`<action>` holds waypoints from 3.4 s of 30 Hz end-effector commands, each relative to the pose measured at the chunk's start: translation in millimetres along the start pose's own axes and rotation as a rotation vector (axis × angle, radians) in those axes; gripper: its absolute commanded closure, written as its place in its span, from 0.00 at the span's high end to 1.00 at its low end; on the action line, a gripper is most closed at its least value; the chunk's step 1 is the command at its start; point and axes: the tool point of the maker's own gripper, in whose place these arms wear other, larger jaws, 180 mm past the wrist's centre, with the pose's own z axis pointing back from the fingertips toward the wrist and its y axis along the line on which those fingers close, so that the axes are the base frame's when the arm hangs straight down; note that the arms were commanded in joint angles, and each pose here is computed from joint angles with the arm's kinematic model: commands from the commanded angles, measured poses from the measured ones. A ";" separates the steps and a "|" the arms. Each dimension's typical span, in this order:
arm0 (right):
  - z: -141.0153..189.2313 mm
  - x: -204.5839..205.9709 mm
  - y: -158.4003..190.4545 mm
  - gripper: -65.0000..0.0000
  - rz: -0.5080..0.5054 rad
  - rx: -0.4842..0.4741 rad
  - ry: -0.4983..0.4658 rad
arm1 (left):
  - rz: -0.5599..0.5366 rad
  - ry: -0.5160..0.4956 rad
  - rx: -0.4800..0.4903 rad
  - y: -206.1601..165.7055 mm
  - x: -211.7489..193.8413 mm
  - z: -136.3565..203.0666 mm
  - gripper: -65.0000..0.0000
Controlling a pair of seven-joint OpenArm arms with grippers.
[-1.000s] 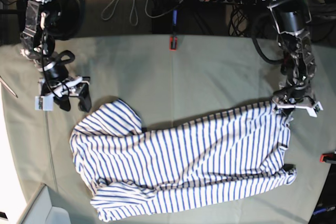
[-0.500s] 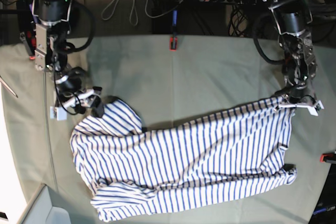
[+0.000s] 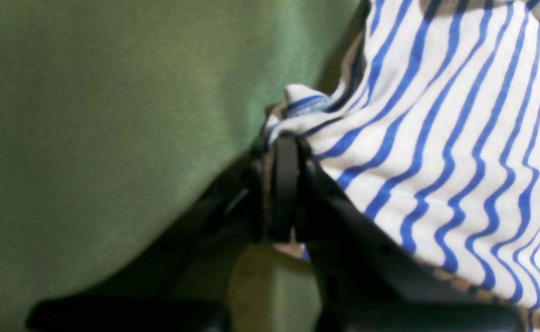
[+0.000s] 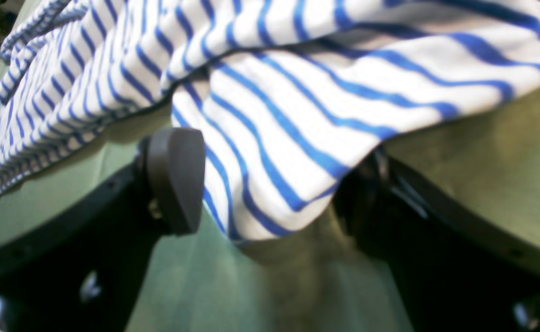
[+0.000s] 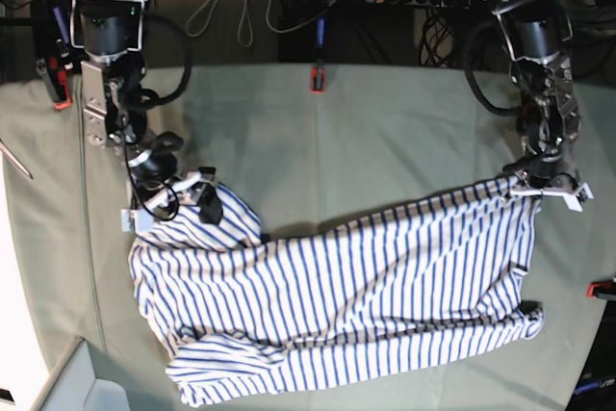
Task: Layout the t-shirt on the table in an organized manner, then fold the t-shirt properly
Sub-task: 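Grasp the shirt's collar-side corners with both grippers, then lift the shirt by its corners with both grippers and shake it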
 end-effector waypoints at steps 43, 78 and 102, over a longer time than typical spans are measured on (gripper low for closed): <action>194.0 73.6 45.8 0.00 0.377 -0.038 -0.294 | -0.095 -0.098 0.051 50.8 76.1 117.8 0.00; 107.5 537.2 112.4 0.00 0.534 0.062 -0.836 | -0.098 -0.576 -0.542 -323.7 437.2 149.9 0.00; 141.6 193.5 10.0 0.00 0.535 -0.098 -0.423 | 0.042 -0.066 -0.334 -87.5 137.4 86.4 0.00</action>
